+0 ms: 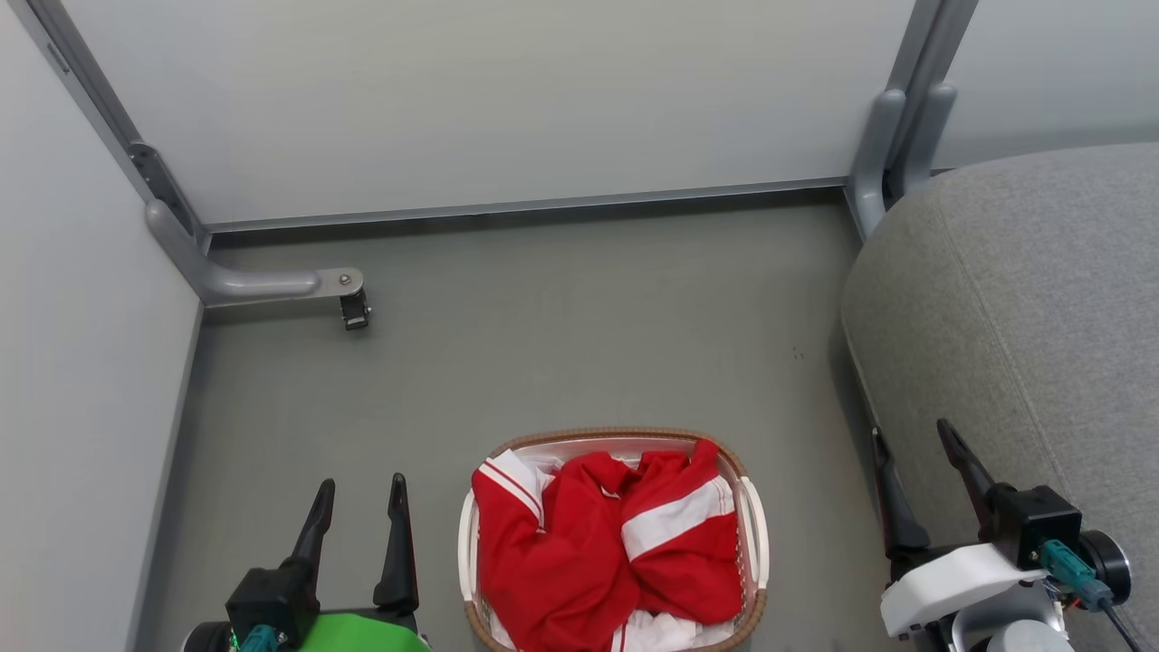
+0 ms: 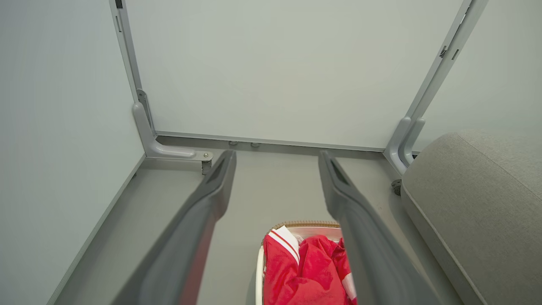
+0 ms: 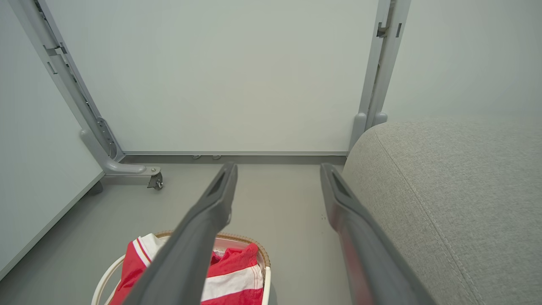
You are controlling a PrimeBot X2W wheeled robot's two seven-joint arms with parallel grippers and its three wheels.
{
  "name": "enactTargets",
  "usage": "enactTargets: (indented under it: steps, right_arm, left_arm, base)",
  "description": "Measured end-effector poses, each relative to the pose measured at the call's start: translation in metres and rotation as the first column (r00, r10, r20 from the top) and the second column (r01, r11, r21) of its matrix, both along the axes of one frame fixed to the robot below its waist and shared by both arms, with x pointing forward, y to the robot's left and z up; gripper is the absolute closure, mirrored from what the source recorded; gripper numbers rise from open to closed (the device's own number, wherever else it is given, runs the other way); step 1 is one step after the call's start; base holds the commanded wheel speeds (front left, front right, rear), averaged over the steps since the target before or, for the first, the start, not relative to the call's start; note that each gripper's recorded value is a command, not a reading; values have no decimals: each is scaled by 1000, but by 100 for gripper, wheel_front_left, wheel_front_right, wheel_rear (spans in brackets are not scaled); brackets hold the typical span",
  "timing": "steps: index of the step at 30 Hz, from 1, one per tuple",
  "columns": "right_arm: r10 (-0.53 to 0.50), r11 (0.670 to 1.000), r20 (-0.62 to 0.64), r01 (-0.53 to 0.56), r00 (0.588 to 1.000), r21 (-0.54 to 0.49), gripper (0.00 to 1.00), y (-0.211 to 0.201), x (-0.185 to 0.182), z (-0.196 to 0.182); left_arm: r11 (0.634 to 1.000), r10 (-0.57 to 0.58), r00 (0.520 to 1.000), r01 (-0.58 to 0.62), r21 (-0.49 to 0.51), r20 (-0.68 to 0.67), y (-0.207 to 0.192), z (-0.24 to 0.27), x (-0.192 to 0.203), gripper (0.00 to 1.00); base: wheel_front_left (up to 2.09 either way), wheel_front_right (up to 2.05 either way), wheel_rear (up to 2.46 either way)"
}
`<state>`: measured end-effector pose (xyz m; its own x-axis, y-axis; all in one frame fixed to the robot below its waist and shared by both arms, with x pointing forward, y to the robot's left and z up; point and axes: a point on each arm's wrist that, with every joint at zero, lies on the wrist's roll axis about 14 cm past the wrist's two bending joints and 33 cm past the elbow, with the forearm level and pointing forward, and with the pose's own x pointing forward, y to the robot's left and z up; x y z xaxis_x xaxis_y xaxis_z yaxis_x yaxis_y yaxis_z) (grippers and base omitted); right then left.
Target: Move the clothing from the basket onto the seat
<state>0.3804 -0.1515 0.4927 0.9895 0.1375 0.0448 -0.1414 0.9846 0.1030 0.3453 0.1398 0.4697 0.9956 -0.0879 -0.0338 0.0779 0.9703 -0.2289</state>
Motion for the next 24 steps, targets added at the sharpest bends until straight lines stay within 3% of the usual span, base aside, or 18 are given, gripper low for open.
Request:
enactTargets:
  steps: [12,19,24]
  right_arm:
    - [-11,1000,-2,11,1000,0,0,-4,17,-3]
    - [-29,1000,7,29,1000,0,0,-9,46,-6]
    - [-57,998,12,57,998,1,0,-19,76,-14]
  left_arm:
    - [999,-16,1000,16,30,9,0,0,25,0]
    - [994,-88,996,86,67,26,-16,-2,68,0]
    - [973,-195,980,199,121,-46,-41,-35,103,0]
  base:
    - [0,0,0]
    - [0,0,0]
    - [0,0,0]
